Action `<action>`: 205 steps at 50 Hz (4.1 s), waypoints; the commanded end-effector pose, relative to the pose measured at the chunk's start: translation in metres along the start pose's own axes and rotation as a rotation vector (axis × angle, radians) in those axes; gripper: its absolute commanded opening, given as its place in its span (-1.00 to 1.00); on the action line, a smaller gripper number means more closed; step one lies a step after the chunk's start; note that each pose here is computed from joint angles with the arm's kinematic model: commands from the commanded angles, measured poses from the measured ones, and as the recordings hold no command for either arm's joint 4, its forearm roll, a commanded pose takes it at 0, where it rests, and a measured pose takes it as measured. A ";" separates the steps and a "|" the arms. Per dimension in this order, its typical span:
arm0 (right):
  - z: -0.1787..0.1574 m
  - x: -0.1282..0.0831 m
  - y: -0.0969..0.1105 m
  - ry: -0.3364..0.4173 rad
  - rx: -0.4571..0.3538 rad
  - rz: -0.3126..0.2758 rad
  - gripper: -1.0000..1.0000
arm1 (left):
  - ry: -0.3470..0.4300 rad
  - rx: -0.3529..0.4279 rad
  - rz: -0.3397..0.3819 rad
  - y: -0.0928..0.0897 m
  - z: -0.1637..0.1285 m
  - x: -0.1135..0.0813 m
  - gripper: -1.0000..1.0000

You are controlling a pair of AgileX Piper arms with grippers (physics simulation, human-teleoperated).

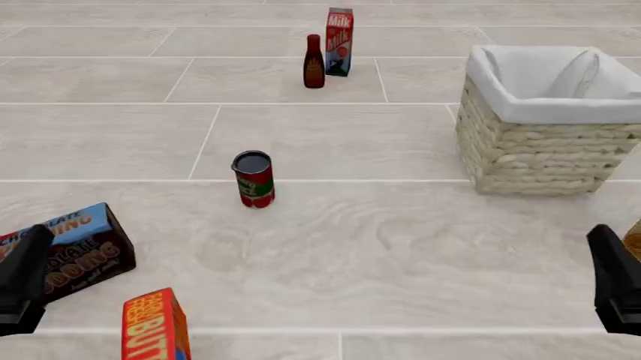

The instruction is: Pick the tomato sauce and place it in the basket.

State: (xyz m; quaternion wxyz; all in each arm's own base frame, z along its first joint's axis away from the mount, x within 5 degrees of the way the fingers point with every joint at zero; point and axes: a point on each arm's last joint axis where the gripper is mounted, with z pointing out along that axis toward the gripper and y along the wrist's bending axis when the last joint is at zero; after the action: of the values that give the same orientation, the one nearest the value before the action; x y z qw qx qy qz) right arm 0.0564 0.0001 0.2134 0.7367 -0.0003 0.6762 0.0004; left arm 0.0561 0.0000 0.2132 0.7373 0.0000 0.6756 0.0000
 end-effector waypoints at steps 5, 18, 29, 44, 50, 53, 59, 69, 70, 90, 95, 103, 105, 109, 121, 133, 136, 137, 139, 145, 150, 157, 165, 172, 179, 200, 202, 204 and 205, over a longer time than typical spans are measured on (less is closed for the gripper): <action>0.012 0.001 0.002 0.042 -0.024 -0.047 1.00 | 0.000 0.000 0.000 0.000 0.000 0.000 1.00; 0.045 -0.009 0.006 0.104 -0.069 -0.105 1.00 | 0.000 0.000 0.000 0.000 0.000 0.000 1.00; 0.070 -0.021 0.015 0.123 -0.129 -0.128 1.00 | 0.000 0.000 0.000 0.000 0.000 0.000 1.00; 0.117 -0.034 0.048 0.159 -0.290 -0.150 1.00 | 0.000 0.000 0.000 0.000 0.000 0.000 1.00; 0.124 -0.036 0.057 0.173 -0.328 -0.158 1.00 | 0.000 0.000 0.000 0.000 0.000 0.000 1.00; 0.126 -0.040 0.064 0.173 -0.357 -0.155 1.00 | 0.000 0.000 0.000 0.000 0.000 0.000 1.00; 0.131 -0.046 0.079 0.168 -0.423 -0.156 1.00 | 0.000 0.000 0.000 0.000 0.000 0.000 1.00; 0.151 -0.042 0.116 0.196 -0.539 -0.177 1.00 | 0.000 0.000 0.000 0.000 0.000 0.000 1.00; 0.153 -0.040 0.121 0.203 -0.553 -0.179 1.00 | 0.000 0.000 0.000 0.000 0.000 0.000 1.00; 0.171 -0.028 0.175 0.227 -0.684 -0.180 1.00 | 0.000 0.000 0.000 0.000 0.000 0.000 1.00; 0.176 -0.024 0.191 0.234 -0.714 -0.187 1.00 | 0.000 0.000 0.000 0.000 0.000 0.000 1.00; 0.181 -0.017 0.199 0.244 -0.723 -0.186 1.00 | 0.000 0.000 0.000 0.000 0.000 0.000 1.00; 0.183 -0.014 0.202 0.248 -0.727 -0.189 1.00 | 0.000 0.000 0.000 0.000 0.000 0.000 1.00; 0.189 -0.011 0.206 0.250 -0.725 -0.194 1.00 | 0.000 0.000 0.000 0.000 0.000 0.000 1.00; 0.200 -0.002 0.223 0.255 -0.742 -0.193 1.00 | 0.000 0.000 0.000 0.000 0.000 0.000 1.00; 0.209 0.008 0.234 0.258 -0.744 -0.192 1.00 | 0.000 0.000 0.000 0.000 0.000 0.000 1.00; 0.213 0.010 0.236 0.258 -0.742 -0.190 1.00 | 0.000 0.000 0.000 0.000 0.000 0.000 1.00; 0.214 0.013 0.237 0.258 -0.741 -0.189 1.00 | 0.000 0.000 0.000 0.000 0.000 0.000 1.00; 0.216 0.014 0.239 0.258 -0.742 -0.189 1.00 | 0.000 0.000 0.000 0.000 0.000 0.000 1.00; 0.223 0.021 0.243 0.262 -0.736 -0.184 1.00 | 0.000 0.000 0.000 0.000 0.000 0.000 1.00; 0.230 0.029 0.250 0.266 -0.736 -0.180 1.00 | 0.000 0.000 0.000 0.000 0.000 0.000 1.00; 0.236 0.036 0.259 0.271 -0.742 -0.179 1.00 | 0.000 0.000 0.000 0.000 0.000 0.000 1.00; 0.241 0.043 0.267 0.267 -0.748 -0.178 1.00 | 0.000 0.000 0.000 0.000 0.000 0.000 1.00; 0.249 0.050 0.273 0.266 -0.745 -0.173 1.00 | 0.000 0.000 0.000 0.000 0.000 0.000 1.00; 0.256 0.054 0.278 0.267 -0.742 -0.177 1.00 | 0.000 0.000 0.000 0.000 0.000 0.000 1.00; 0.269 0.074 0.298 0.300 -0.755 -0.184 1.00 | 0.000 0.000 0.000 0.000 0.000 0.000 1.00; 0.270 0.079 0.301 0.306 -0.758 -0.187 1.00 | 0.000 0.000 0.000 0.000 0.000 0.000 1.00; 0.270 0.083 0.303 0.314 -0.760 -0.187 1.00 | 0.000 0.000 0.000 0.000 0.000 0.000 1.00; 0.271 0.085 0.304 0.318 -0.759 -0.186 1.00 | 0.000 0.000 0.000 0.000 0.000 0.000 1.00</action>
State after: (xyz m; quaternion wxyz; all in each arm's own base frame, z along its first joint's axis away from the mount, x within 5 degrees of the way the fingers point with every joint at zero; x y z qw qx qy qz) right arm 0.3282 0.2948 0.1658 0.5774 -0.3294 0.7246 0.1818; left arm 0.0561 0.0000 0.2132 0.7373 0.0000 0.6756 0.0000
